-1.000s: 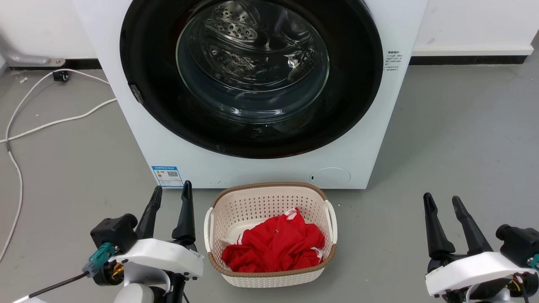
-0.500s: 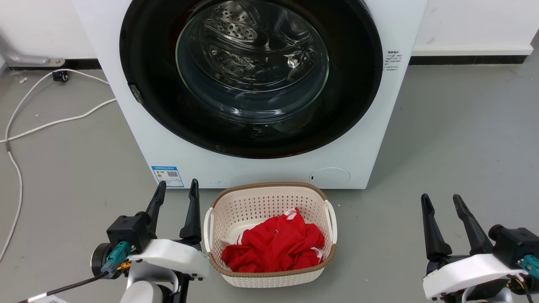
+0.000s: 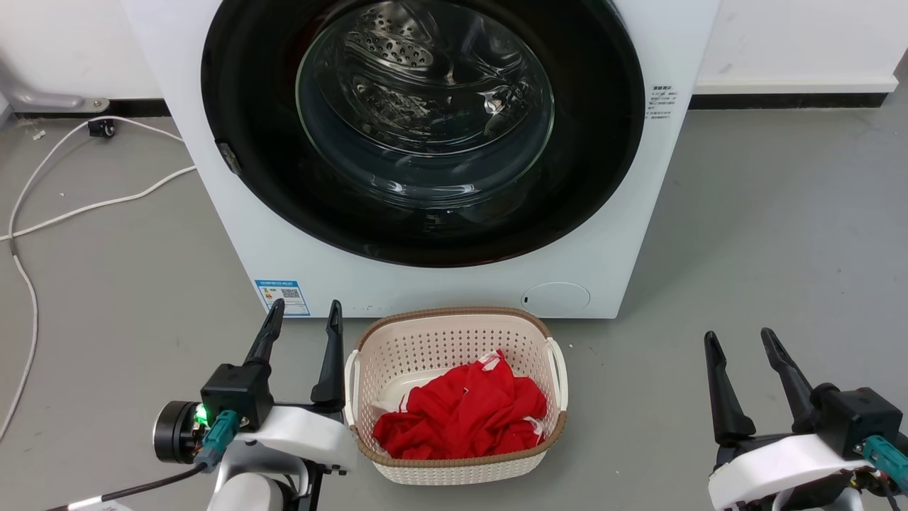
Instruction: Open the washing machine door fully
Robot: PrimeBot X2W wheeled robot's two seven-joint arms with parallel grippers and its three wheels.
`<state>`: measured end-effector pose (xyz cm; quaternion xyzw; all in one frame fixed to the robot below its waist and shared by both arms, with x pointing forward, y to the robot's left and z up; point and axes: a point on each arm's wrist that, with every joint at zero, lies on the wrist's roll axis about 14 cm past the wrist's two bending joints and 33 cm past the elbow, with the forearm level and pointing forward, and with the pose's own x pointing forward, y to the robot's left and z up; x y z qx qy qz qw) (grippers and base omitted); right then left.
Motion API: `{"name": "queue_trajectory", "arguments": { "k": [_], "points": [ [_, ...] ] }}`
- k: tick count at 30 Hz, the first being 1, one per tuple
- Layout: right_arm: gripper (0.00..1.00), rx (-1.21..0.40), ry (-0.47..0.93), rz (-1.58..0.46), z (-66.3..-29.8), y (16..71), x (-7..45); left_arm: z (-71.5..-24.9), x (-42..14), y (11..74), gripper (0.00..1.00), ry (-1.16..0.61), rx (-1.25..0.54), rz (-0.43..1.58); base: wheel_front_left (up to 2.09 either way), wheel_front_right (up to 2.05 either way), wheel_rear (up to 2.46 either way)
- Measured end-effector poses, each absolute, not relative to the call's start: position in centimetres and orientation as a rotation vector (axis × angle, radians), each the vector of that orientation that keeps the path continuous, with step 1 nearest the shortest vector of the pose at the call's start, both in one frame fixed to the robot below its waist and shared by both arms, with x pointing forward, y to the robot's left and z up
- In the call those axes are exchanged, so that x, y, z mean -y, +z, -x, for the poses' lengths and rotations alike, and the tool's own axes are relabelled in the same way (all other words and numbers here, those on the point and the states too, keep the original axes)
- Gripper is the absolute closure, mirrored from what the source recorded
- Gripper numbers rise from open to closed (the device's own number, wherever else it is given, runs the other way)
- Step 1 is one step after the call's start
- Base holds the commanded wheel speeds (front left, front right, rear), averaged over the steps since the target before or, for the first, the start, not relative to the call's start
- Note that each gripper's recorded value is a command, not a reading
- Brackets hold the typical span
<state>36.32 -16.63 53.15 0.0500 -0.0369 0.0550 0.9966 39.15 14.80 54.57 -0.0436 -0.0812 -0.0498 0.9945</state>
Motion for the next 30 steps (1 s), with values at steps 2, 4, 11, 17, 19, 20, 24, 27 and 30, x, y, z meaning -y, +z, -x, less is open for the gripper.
{"name": "queue_trajectory", "arguments": {
  "k": [2, 4, 11, 17, 19, 20, 24, 27, 30],
  "points": [
    [0.00, 0.075, 0.111, -0.087, -36.30, 53.15, 16.61, -39.14, -14.75, 54.60, 0.00, -0.100, 0.166, 0.071, 0.00, 0.00, 0.00],
    [0.00, 0.079, 0.113, -0.075, -36.27, 53.20, 16.56, -39.12, -14.68, 54.66, 0.00, -0.103, 0.172, 0.057, 0.00, 0.00, 0.00],
    [0.00, 0.089, 0.121, -0.032, -36.22, 53.35, 16.33, -39.04, -14.53, 54.75, 0.00, -0.109, 0.185, 0.012, 0.00, 0.00, 0.00],
    [0.00, 0.095, 0.127, 0.002, -36.11, 53.42, 16.16, -38.93, -14.36, 54.96, 0.00, -0.113, 0.200, -0.028, 0.00, 0.00, 0.00],
    [0.00, 0.097, 0.130, 0.017, -36.11, 53.46, 16.08, -38.91, -14.31, 55.01, 0.00, -0.115, 0.204, -0.038, 0.00, 0.00, 0.00],
    [0.00, 0.098, 0.131, 0.022, -36.11, 53.49, 16.05, -38.90, -14.27, 55.02, 0.00, -0.116, 0.206, -0.044, 0.00, 0.00, 0.00],
    [0.00, 0.101, 0.132, 0.028, -36.11, 53.54, 16.02, -38.90, -14.28, 55.04, 0.00, -0.115, 0.208, -0.045, 0.00, 0.00, 0.00],
    [0.00, 0.100, 0.131, 0.027, -36.12, 53.52, 16.03, -38.91, -14.30, 54.96, 0.00, -0.113, 0.206, -0.041, 0.00, 0.00, 0.00],
    [0.00, 0.100, 0.130, 0.024, -36.13, 53.51, 16.06, -38.92, -14.37, 54.89, 0.00, -0.111, 0.203, -0.038, 0.00, 0.00, 0.00]
  ]
}}
